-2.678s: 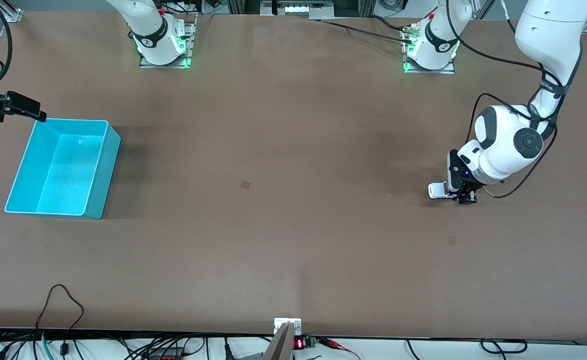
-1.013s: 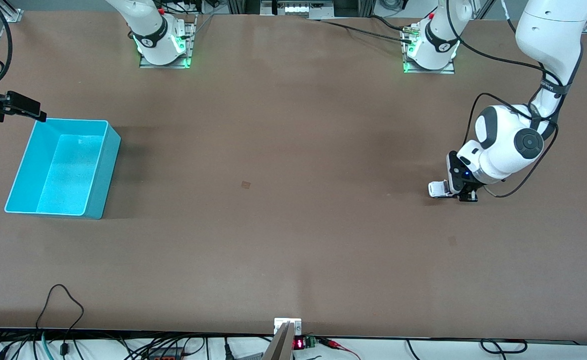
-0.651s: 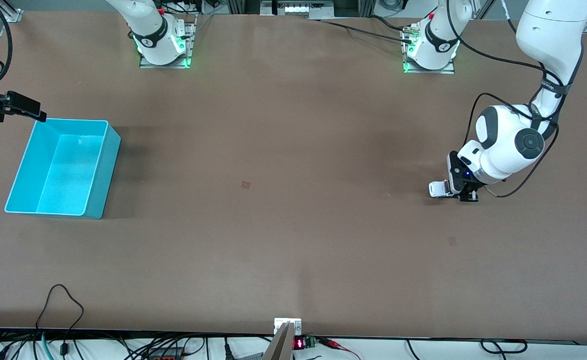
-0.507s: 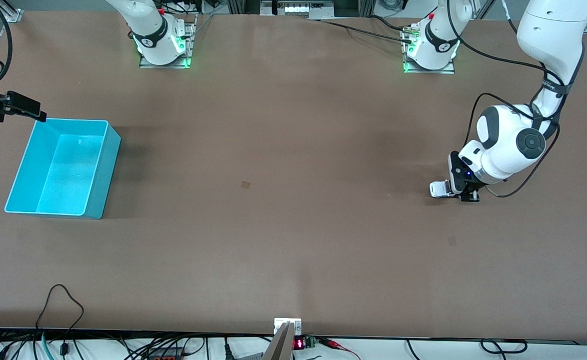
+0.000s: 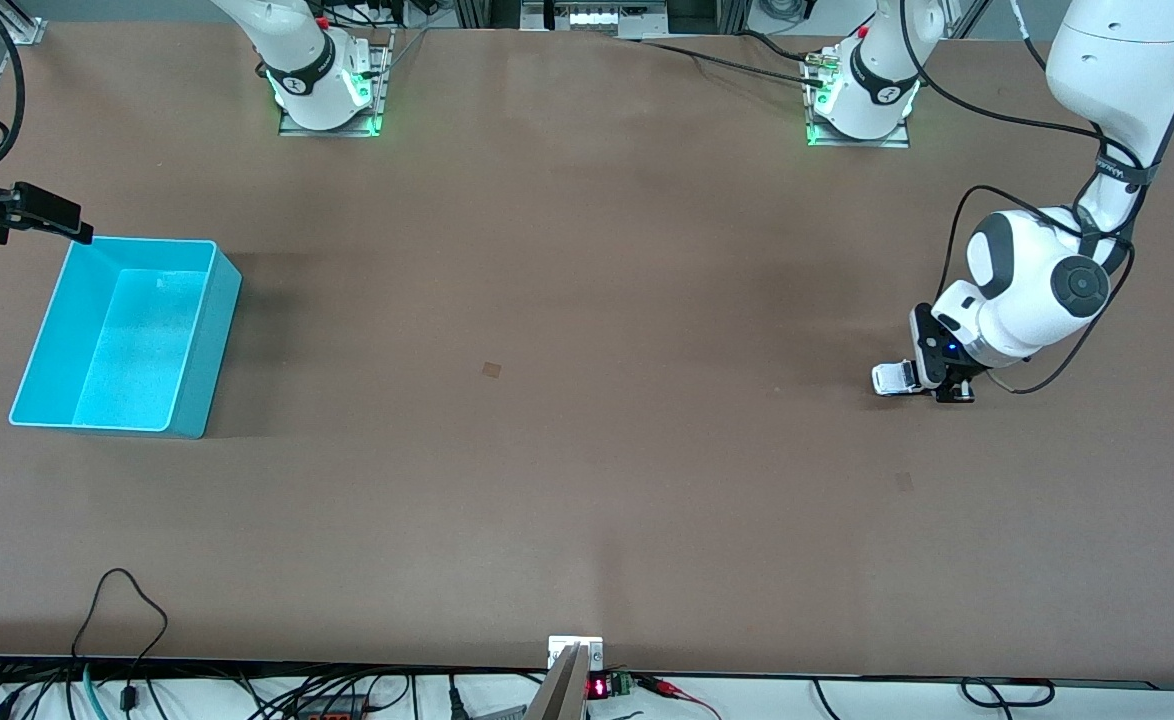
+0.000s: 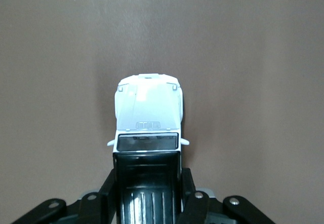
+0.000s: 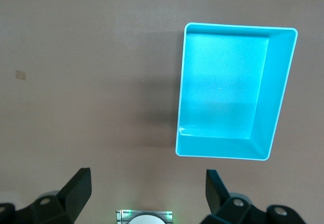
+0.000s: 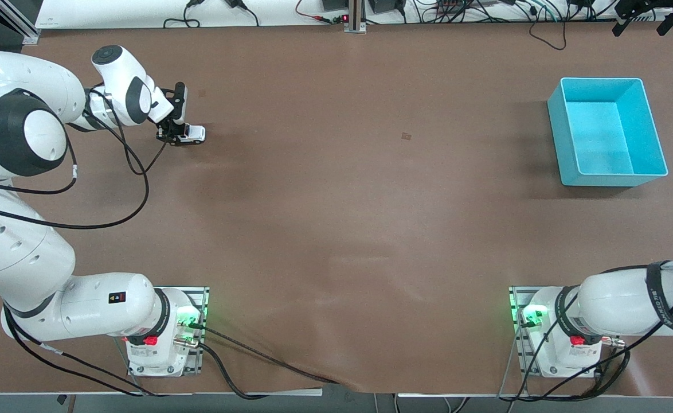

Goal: Wind and store white jeep toy
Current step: 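Drag the pressed jeep backward with the left gripper to wind it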

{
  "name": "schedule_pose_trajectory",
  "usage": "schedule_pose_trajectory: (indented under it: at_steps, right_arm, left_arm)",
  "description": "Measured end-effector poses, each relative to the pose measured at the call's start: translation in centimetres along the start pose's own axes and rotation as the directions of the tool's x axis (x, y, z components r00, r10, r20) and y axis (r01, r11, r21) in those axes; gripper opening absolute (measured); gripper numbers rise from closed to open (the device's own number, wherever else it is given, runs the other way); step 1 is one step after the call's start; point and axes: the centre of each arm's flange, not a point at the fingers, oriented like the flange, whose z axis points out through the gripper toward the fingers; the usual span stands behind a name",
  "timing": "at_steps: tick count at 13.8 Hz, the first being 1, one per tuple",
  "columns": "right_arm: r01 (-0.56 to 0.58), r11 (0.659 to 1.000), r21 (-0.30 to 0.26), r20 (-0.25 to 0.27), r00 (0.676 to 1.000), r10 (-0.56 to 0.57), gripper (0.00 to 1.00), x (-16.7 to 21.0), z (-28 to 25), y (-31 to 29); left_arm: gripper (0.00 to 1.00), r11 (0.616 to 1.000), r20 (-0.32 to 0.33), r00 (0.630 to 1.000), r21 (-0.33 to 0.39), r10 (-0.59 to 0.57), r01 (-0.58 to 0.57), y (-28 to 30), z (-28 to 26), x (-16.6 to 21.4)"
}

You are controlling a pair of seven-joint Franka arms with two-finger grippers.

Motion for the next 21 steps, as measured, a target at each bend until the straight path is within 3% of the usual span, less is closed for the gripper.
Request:
schedule_pose_trajectory:
  at_steps: [21]
  right_arm:
    - [0.0, 1.0, 0.0, 0.001, 1.0, 0.0, 1.0, 0.0, 0.0, 0.0]
  left_arm:
    - [0.52, 1.0, 0.0, 1.0, 0.0, -0.003, 0.003, -0.1, -0.1, -6.2]
